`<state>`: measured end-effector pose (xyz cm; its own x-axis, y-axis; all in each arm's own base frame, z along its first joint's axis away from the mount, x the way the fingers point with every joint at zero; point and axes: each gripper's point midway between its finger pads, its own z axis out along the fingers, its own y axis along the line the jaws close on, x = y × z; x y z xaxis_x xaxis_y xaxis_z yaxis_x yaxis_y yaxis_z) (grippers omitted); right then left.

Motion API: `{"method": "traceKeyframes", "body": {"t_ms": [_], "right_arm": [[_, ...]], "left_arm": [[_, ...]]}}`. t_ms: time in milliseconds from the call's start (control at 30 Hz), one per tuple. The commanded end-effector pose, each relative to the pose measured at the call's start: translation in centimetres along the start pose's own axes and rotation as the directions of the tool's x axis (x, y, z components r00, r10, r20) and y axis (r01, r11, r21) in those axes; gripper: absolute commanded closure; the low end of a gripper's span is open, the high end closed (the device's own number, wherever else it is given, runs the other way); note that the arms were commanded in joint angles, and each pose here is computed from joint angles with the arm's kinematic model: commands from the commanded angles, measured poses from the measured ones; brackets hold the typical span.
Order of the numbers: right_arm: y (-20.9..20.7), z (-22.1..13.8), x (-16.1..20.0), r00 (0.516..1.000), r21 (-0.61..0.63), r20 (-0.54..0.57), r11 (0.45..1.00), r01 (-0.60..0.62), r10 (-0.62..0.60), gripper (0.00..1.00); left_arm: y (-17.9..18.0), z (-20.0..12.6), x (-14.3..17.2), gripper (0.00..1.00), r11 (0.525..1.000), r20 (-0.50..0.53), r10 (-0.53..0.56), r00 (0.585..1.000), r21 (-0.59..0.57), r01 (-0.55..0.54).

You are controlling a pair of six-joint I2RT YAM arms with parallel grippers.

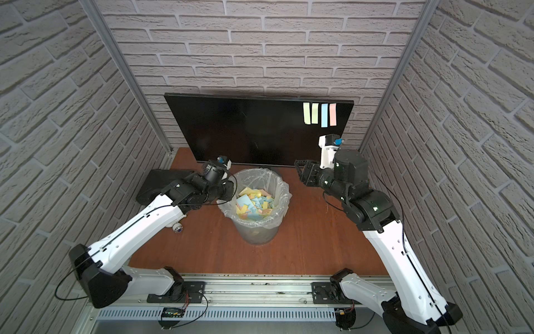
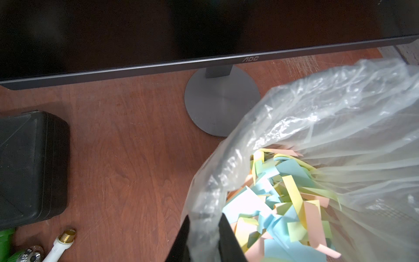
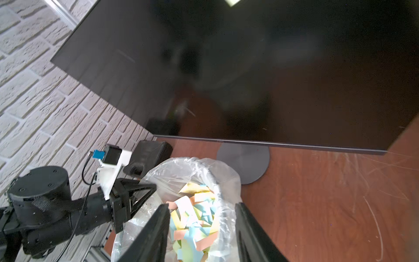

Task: Remove the sticky note from the monitor
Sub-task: Place the sticky note in the trash bin, then tear off the sticky note from the monitor.

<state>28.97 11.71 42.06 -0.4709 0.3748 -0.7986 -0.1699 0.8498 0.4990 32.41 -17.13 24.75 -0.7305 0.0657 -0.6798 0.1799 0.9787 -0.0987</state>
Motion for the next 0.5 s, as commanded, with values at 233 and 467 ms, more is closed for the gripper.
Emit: {"method": "traceKeyframes", "body": {"t_ms": [233, 467], "right_arm": [[-3.2, -2.1, -6.1, 0.955, -0.030, 0.178, 0.972, -0.233, 0.235, 0.52], [-5.1, -0.5, -9.7, 0.868, -0.236, 0.198, 0.882, -0.409, 0.455, 0.51]], "left_arm": [[0.0, 0.3, 1.0, 0.80, 1.000, -0.023, 0.003, 1.000, 0.001, -0.003], [0.0, 0.4, 1.2, 0.80, 1.000, -0.029, 0.002, 1.000, 0.005, -0.002]]}}
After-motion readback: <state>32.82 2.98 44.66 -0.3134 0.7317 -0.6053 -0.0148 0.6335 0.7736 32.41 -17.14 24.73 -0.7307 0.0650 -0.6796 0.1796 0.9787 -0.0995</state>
